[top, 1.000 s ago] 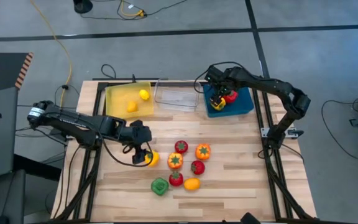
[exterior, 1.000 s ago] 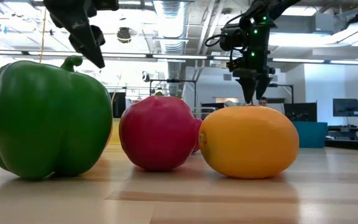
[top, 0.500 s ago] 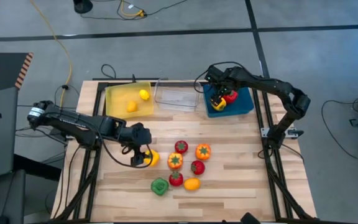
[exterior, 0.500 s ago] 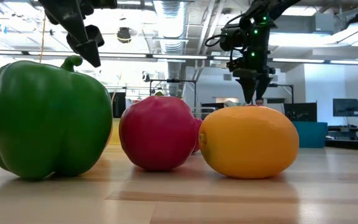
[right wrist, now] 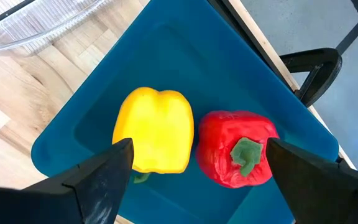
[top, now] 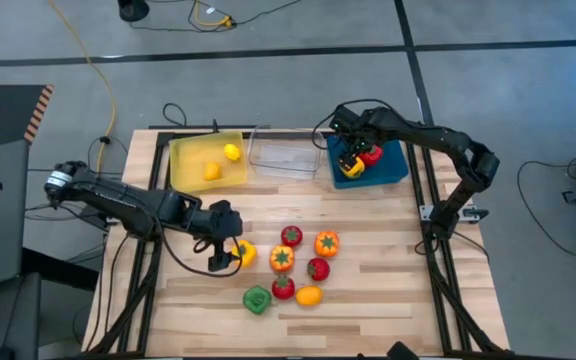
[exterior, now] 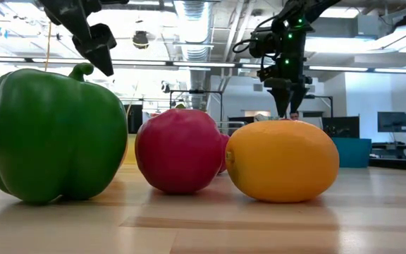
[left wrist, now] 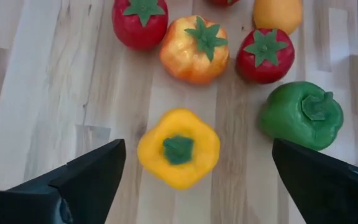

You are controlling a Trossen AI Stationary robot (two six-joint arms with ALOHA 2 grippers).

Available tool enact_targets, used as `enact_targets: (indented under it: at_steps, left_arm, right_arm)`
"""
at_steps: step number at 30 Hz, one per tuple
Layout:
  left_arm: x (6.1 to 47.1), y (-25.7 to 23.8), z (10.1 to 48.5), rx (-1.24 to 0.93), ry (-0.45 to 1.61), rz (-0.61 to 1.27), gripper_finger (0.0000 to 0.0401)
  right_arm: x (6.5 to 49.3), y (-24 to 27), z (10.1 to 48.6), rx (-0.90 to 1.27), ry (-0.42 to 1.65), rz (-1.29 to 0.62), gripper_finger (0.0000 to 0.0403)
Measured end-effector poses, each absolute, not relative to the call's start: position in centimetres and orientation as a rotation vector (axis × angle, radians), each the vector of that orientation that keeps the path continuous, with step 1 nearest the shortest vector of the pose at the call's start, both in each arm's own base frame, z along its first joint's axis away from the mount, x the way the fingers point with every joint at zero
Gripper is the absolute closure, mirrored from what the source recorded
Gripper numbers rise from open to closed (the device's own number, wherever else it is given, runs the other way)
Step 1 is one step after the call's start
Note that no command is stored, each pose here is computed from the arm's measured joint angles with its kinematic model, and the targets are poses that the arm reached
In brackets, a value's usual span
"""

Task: Sort produce into baskets
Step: Put the yellow bell pepper into the blue bin

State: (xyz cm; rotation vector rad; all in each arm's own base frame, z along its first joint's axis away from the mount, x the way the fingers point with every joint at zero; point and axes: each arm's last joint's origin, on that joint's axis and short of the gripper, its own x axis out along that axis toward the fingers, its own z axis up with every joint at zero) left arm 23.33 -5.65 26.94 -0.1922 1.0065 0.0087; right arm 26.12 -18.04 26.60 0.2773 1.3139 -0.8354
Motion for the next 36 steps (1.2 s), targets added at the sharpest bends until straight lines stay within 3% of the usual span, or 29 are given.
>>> enact_targets:
  at_steps: [10, 36]
  left_arm:
    - [22.6, -6.3, 24.9, -0.161, 1.03, 0.104, 0.0001]
    - [21.9, -6.4, 18.3, -0.289, 0.899, 0.089, 0.0001]
  right_arm:
    - [26.1, -18.0, 26.6, 0.278, 1.314, -0.835, 0.001]
    - [26.1, -18.0, 26.6, 0.278, 1.314, -0.835, 0.001]
